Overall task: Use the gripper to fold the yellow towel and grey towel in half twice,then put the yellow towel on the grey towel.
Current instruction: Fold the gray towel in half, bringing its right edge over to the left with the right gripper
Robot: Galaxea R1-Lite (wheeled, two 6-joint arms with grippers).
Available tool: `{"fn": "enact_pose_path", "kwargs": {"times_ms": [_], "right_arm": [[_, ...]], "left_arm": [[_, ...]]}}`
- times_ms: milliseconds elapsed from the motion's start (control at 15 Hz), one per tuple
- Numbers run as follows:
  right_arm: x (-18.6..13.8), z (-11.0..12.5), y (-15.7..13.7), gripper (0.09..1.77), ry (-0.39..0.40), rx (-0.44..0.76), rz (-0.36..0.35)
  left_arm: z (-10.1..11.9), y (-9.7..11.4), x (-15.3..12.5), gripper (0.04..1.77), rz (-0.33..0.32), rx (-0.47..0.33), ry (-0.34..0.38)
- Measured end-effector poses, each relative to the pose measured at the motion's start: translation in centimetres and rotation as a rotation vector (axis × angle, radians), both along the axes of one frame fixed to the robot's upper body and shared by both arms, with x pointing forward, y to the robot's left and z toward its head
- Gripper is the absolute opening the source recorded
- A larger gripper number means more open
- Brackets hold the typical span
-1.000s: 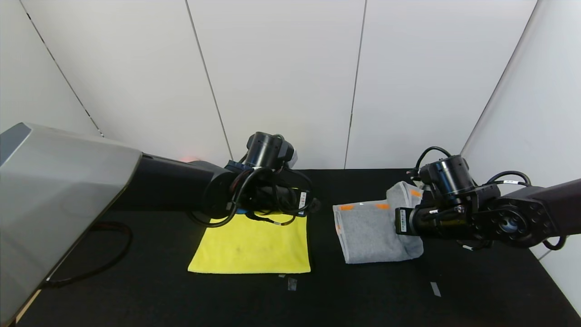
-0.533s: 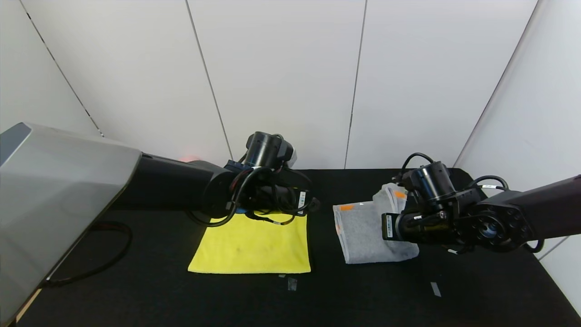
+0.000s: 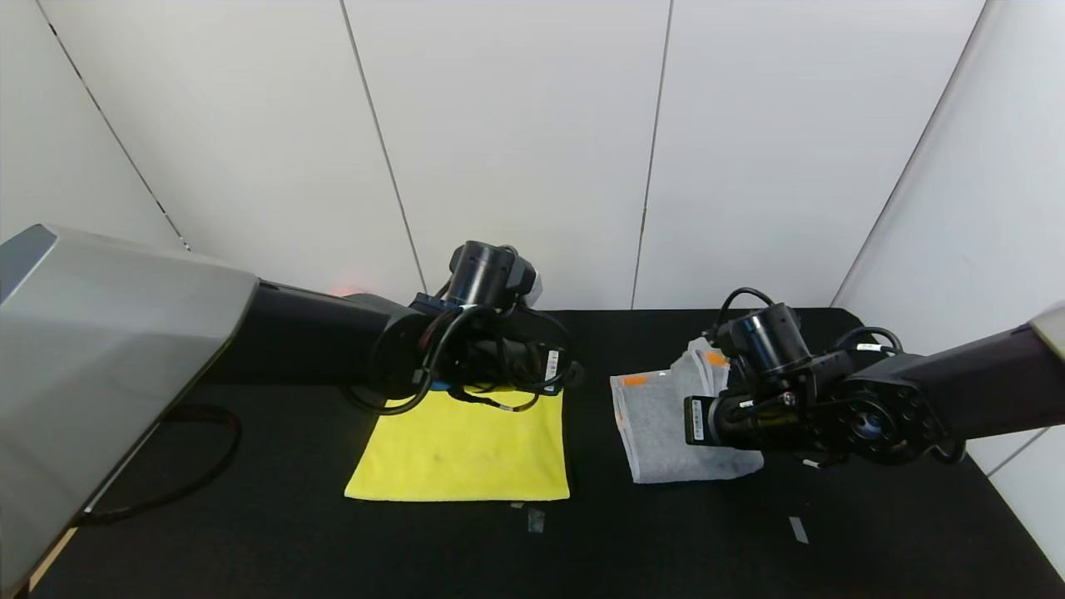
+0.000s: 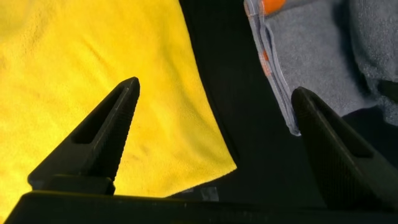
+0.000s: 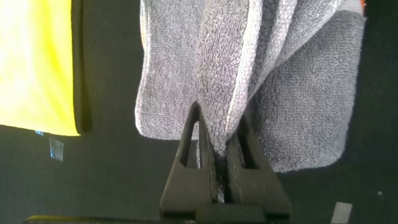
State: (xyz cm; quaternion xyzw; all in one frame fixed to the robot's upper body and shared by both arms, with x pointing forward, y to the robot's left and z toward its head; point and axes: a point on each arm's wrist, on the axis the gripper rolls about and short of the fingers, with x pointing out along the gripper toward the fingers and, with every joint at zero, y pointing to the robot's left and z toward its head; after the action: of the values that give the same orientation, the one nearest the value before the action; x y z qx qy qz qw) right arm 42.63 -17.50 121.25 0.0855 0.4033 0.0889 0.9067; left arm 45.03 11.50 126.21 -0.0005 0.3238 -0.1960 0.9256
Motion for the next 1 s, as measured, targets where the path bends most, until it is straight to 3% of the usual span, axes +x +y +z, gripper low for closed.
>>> {"fn": "enact_pose_path", "kwargs": {"times_ms": [400, 667, 1000], "right_arm": [[0.3, -0.5, 1.4, 0.20, 0.000, 0.000, 0.028], [0.4, -1.0, 2.1, 0.79, 0.009, -0.006, 0.045], [0.2, -1.2, 2.5, 1.23, 0.011, -0.008, 0.055]], "left_arm": [[0.0, 0.2, 0.1, 1.72, 0.005, 0.000, 0.001], [-0.2, 0.1, 0.2, 1.72, 0.005, 0.002, 0.004], [-0.3, 0.1, 0.2, 1.72, 0.005, 0.004, 0.007]]}}
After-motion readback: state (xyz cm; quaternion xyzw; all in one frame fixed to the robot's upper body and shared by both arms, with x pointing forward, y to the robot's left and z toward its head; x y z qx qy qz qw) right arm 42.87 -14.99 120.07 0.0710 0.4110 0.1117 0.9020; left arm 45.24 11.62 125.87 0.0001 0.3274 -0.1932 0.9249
